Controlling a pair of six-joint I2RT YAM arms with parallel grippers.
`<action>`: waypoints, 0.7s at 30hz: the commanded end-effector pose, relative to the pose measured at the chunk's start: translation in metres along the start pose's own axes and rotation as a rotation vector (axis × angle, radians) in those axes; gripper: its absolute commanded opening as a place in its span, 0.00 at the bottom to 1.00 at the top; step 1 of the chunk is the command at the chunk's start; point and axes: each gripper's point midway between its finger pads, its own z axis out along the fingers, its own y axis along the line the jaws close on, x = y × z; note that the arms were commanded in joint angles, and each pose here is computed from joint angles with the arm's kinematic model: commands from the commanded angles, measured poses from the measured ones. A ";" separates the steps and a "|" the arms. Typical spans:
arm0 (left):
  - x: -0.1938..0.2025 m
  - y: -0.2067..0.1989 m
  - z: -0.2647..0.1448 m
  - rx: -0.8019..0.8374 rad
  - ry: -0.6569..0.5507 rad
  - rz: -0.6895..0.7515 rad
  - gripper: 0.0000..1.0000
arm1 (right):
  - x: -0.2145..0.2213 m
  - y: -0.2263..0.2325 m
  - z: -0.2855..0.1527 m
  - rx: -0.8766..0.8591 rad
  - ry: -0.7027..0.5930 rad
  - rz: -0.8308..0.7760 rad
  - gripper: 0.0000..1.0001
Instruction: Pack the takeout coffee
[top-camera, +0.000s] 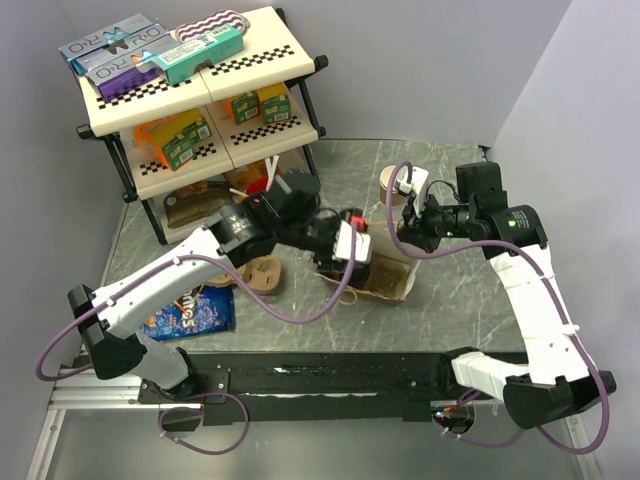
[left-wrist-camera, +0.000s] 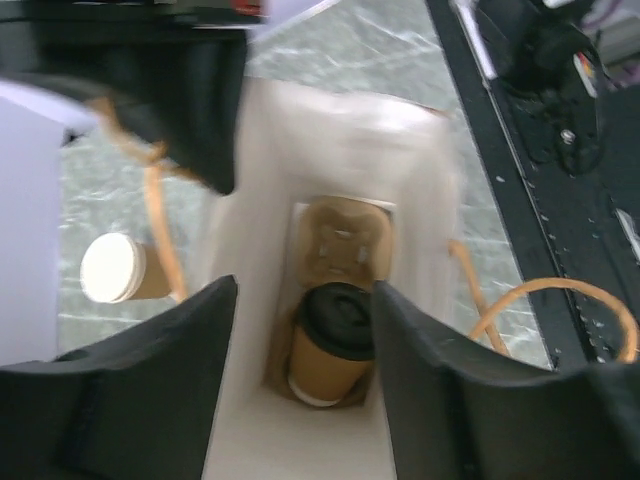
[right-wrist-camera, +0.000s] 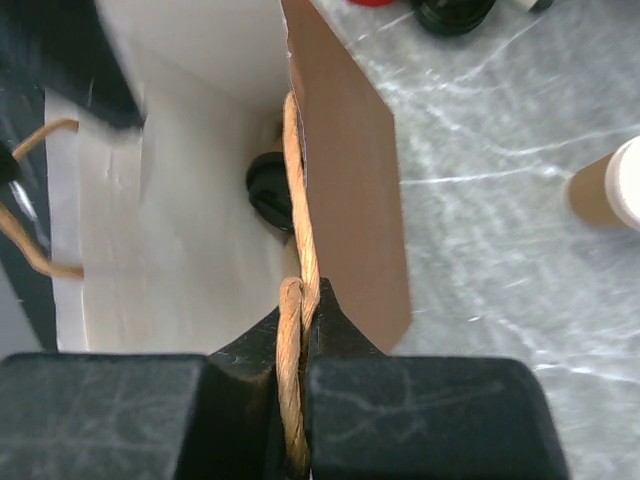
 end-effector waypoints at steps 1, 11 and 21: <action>-0.008 -0.009 0.004 -0.027 -0.025 0.076 0.54 | -0.009 0.010 -0.002 -0.009 -0.066 0.041 0.00; 0.008 -0.039 0.021 0.104 0.028 0.217 0.30 | -0.011 0.016 -0.009 0.034 -0.101 0.031 0.00; 0.041 -0.036 0.039 0.136 0.145 0.293 0.15 | -0.013 0.039 -0.011 -0.002 -0.131 -0.007 0.00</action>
